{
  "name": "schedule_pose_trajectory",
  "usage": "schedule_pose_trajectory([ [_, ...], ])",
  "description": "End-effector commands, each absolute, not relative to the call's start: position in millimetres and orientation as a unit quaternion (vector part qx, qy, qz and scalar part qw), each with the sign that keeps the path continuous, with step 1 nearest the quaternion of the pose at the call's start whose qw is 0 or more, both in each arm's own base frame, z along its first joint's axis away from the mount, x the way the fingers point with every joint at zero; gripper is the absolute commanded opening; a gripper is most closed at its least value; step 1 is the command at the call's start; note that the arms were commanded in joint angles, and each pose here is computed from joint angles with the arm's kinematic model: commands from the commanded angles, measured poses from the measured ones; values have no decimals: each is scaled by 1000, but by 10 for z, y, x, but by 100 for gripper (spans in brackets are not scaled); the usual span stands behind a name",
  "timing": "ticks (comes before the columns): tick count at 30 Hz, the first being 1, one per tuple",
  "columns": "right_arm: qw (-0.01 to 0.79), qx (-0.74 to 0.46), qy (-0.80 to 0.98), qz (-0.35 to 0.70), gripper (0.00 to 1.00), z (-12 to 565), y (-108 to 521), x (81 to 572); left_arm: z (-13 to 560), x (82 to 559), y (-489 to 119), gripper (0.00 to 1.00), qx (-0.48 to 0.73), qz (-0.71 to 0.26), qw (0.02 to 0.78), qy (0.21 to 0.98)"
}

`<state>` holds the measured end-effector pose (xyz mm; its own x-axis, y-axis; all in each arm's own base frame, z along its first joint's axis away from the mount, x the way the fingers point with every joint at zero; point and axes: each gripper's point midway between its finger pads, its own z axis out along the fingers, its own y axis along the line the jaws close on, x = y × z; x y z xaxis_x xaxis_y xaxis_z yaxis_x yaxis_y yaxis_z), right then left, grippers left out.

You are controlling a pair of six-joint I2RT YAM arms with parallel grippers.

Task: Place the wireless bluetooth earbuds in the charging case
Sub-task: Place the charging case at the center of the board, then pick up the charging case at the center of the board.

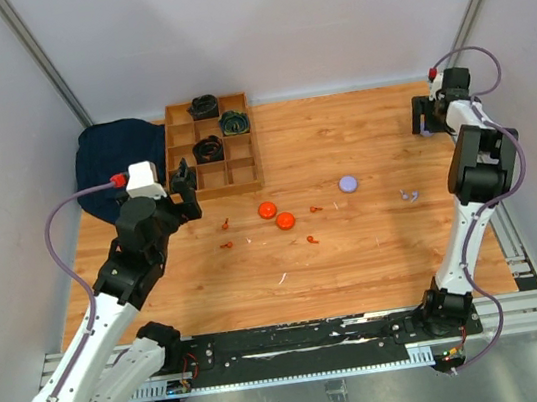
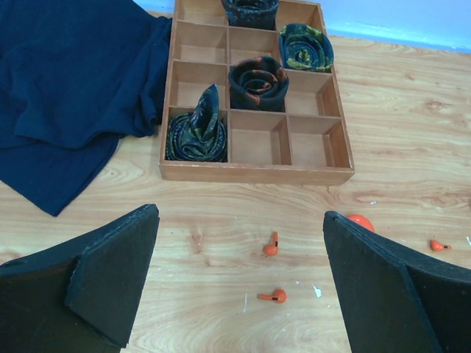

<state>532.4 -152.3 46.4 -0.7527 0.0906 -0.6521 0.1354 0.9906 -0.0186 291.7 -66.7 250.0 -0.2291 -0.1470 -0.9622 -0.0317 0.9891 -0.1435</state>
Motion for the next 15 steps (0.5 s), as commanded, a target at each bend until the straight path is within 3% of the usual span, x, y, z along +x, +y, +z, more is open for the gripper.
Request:
schedule_pose_trajectory([
  [1, 357, 47, 933, -13, 79, 480, -1546, 5437, 2527, 2943, -657, 99, -59, -49, 622, 779],
  [15, 347, 46, 937, 4, 62, 310, -1549, 5519, 2522, 2948, -696, 99, -52, -60, 620, 780],
])
